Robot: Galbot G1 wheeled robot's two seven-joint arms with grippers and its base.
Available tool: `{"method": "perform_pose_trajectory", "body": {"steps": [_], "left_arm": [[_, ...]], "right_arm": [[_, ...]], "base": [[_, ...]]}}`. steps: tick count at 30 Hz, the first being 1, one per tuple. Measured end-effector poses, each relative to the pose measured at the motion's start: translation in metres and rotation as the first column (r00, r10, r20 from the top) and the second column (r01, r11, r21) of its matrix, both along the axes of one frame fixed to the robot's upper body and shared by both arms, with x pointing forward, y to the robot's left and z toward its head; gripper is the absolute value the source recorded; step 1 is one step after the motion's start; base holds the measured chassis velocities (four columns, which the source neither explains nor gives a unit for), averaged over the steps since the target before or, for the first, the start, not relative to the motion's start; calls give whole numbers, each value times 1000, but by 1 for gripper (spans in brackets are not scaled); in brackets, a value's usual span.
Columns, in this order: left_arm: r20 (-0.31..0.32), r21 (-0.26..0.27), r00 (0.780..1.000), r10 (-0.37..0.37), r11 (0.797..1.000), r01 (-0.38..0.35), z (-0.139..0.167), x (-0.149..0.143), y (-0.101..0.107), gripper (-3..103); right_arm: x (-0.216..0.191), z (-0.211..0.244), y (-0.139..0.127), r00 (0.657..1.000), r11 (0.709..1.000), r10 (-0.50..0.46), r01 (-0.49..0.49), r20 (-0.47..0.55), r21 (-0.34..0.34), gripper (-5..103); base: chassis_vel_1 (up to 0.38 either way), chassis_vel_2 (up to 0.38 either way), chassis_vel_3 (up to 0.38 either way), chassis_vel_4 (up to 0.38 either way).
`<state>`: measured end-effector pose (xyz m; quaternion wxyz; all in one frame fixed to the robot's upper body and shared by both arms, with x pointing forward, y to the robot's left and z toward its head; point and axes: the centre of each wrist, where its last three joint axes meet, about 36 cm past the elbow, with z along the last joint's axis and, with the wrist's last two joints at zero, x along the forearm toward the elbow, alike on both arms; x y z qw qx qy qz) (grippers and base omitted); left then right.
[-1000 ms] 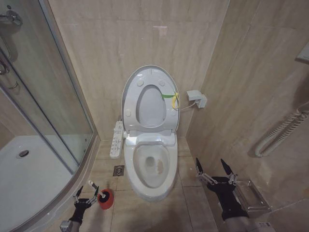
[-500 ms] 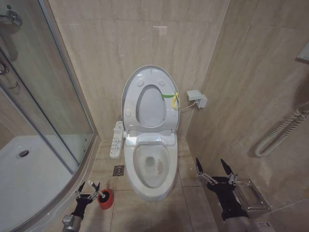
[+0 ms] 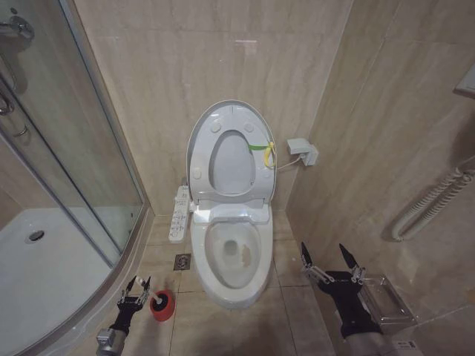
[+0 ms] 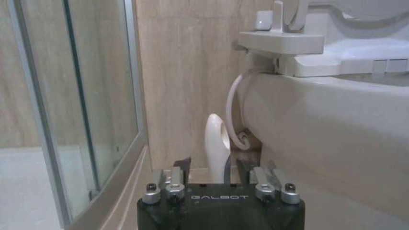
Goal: Open the toilet lid, clean the toilet bowl with a toilet brush, close the toilet lid, and flush.
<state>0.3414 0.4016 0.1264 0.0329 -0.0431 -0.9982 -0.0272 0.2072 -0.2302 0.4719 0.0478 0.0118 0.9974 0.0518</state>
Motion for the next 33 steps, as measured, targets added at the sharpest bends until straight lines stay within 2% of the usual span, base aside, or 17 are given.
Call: {"method": "perform_pose_trajectory", "body": {"steps": [2,3,9,10,33], "left_arm": [[0,-1,1000,0,1000,0,0,-1,0,66],[-1,-2,1000,-1,1000,1,-1,-1,0,38],[-1,-10,1000,5,1000,-5,-2,-2,-2,38],[0,-11,1000,7,1000,-7,-2,-2,-1,20],[37,-49,999,16,999,-14,-5,-15,-1,20]], "right_arm": [[0,0,0,1000,1000,0,0,0,0,100],[0,0,0,1000,1000,0,0,0,0,100],[0,0,0,1000,1000,0,0,0,0,100],[0,0,0,1000,1000,0,0,0,0,100],[0,0,0,1000,1000,0,0,0,0,100]], "base": [[0,0,0,0],[0,0,0,0],[0,0,0,0],[0,0,0,0],[0,0,0,0]]}}
